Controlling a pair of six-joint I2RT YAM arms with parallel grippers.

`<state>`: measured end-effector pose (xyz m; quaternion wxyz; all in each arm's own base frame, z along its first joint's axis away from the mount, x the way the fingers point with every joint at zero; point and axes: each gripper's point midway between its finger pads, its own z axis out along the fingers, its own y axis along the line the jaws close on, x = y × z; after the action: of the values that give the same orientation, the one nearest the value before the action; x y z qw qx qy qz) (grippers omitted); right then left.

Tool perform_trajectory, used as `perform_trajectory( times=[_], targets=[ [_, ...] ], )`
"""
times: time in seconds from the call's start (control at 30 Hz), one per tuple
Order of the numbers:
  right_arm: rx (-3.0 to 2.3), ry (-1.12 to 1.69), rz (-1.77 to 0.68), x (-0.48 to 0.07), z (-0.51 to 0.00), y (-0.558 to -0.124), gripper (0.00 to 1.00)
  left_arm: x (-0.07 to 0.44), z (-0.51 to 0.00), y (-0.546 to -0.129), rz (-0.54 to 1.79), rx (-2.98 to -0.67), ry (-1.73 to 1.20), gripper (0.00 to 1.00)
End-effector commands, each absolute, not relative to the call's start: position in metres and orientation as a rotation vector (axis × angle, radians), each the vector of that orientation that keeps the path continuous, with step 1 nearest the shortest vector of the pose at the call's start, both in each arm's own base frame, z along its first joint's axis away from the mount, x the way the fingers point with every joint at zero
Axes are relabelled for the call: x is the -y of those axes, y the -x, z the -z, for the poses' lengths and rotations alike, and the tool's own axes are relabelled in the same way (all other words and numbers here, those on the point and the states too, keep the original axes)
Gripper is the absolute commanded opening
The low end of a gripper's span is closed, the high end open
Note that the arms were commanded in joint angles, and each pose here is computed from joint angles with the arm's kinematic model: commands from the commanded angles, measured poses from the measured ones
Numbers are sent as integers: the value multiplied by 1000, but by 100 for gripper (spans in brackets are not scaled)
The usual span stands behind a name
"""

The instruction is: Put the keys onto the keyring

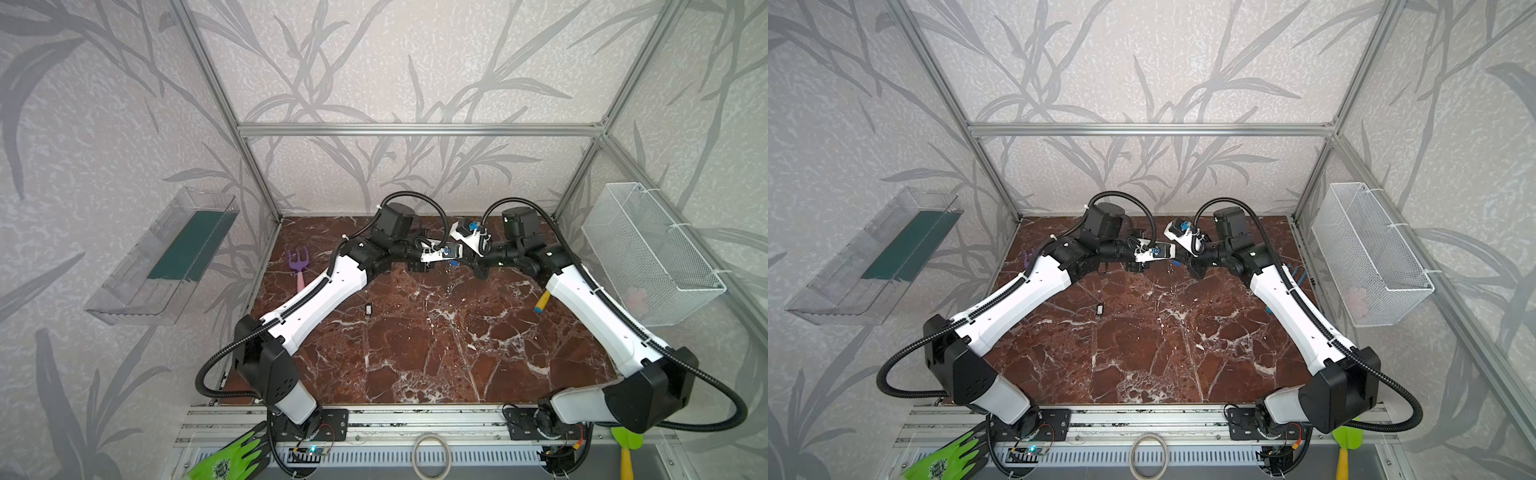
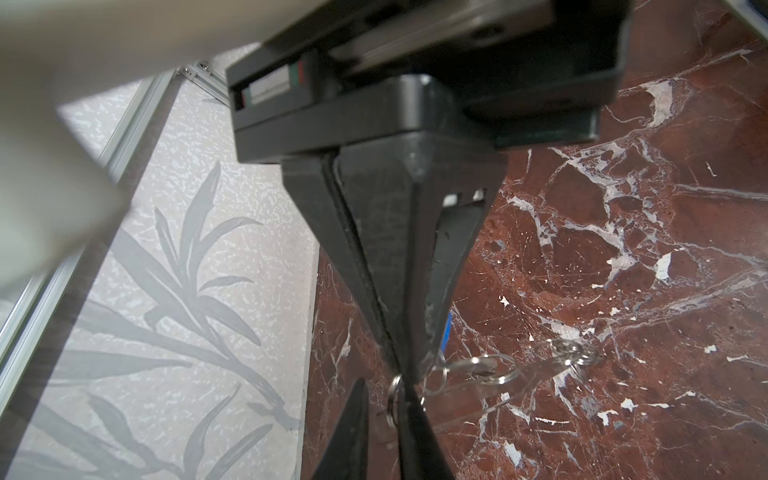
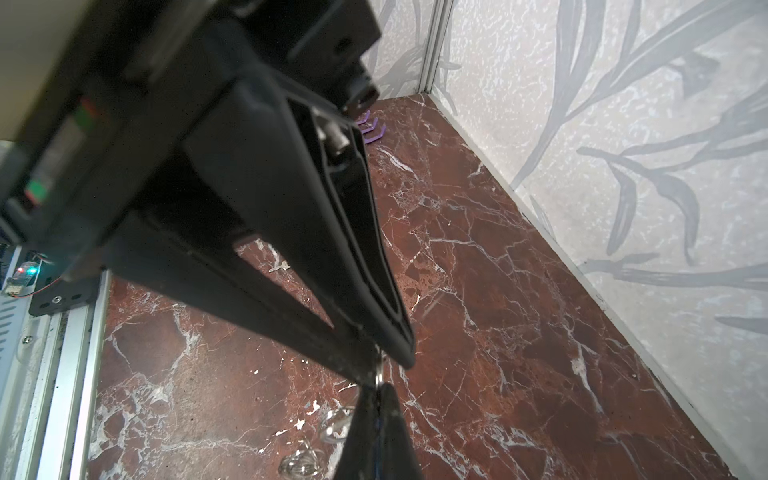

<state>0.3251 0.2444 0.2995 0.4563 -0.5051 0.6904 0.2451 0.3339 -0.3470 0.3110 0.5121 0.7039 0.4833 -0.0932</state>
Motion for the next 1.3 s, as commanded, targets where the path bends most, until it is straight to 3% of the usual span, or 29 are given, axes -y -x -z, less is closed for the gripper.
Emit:
perform_trajectory(
  times=[0.0, 0.2, 0.77, 1.27],
  targets=[
    [-1558, 1244, -548, -246, -326, -319, 0, 349, -313, -338, 223, -1190, -1682, 16],
    [-1513, 1235, -495, -243, -324, -320, 0, 349, -317, -339, 243, -1215, -1638, 20],
    [-1395, 1258, -428, -241, -330, -313, 0, 352, -319, -336, 295, -1224, -1639, 20],
    [-1358, 1328, -355, -238, -315, -305, 0, 347, -330, -339, 277, -1224, -1589, 26]
  ],
)
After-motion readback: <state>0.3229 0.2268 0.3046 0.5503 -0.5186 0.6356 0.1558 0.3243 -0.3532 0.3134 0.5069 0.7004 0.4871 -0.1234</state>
